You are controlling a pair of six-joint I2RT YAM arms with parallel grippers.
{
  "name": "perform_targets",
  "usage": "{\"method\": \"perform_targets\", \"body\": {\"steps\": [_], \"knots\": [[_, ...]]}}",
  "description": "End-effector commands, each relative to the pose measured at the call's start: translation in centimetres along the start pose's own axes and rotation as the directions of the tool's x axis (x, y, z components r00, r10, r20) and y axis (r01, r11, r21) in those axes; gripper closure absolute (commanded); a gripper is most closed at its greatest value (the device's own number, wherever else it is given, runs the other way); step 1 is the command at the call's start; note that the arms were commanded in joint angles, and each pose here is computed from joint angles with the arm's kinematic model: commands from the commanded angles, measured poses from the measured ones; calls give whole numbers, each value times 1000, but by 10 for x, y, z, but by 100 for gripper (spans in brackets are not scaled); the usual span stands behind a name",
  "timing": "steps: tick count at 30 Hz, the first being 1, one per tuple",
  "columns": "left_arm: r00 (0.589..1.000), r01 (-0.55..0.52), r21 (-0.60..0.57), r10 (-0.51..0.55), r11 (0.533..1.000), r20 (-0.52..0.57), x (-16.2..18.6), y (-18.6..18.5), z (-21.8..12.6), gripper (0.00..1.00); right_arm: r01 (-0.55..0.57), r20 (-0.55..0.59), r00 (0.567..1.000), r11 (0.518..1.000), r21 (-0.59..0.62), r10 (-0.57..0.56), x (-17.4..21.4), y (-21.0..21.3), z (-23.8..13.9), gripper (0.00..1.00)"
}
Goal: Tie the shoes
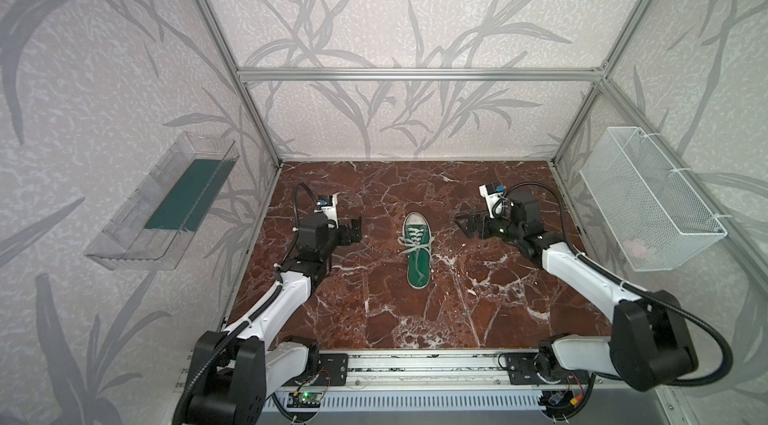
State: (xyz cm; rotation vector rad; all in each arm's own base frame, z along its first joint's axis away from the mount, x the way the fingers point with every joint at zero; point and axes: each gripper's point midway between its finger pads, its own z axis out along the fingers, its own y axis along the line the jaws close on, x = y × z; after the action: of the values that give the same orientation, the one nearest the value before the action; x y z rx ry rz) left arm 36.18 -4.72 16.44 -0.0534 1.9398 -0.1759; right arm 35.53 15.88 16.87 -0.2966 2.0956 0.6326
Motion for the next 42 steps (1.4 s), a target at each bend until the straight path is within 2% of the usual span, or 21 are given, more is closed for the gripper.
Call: {"method": "perform_targets", "body": {"steps": [1,4,9,11,13,19,20,21,23,25,26,28,32,36,42], "knots": [[971,-56,-259,113,964,211,-29,45,-11,1,97,91,986,920,379,-141,4,-68,-20,1],[959,-151,-293,212,944,189,-20,49,-7,1,74,120,980,851,520,-158,6,-103,-36,1],[955,-76,-390,180,918,237,-14,70,-16,1,44,172,969,806,591,-179,5,-130,-51,1],[960,-88,-404,185,910,208,-5,75,-12,1,32,180,968,793,609,-177,8,-141,-53,1],[963,-112,-405,200,908,182,5,77,-4,1,39,183,965,791,611,-190,10,-147,-50,1],[952,-115,-410,218,905,214,33,83,16,1,61,189,959,802,594,-212,22,-151,-38,1],[952,-130,-431,233,893,196,37,85,18,1,65,195,956,806,588,-220,26,-151,-37,1],[965,-119,-417,203,901,165,41,86,19,1,70,201,953,810,582,-227,31,-151,-34,1],[973,-133,-394,195,910,123,41,83,22,1,82,212,947,820,566,-241,37,-152,-26,1],[973,-132,-384,194,914,127,39,84,28,1,102,230,936,831,547,-267,35,-152,-16,1],[971,-128,-390,196,912,140,37,86,30,1,115,206,943,834,540,-263,37,-152,-11,1],[982,-102,-437,160,894,98,40,97,32,1,136,100,971,844,519,-218,40,-153,-4,1],[986,-75,-454,133,888,97,37,106,35,1,130,177,951,844,520,-255,35,-151,-4,1],[987,-65,-474,126,878,97,36,110,34,1,134,112,969,846,516,-222,38,-152,-4,1],[988,-64,-478,123,876,93,37,111,34,1,135,126,965,846,515,-231,38,-151,-3,1]]}}
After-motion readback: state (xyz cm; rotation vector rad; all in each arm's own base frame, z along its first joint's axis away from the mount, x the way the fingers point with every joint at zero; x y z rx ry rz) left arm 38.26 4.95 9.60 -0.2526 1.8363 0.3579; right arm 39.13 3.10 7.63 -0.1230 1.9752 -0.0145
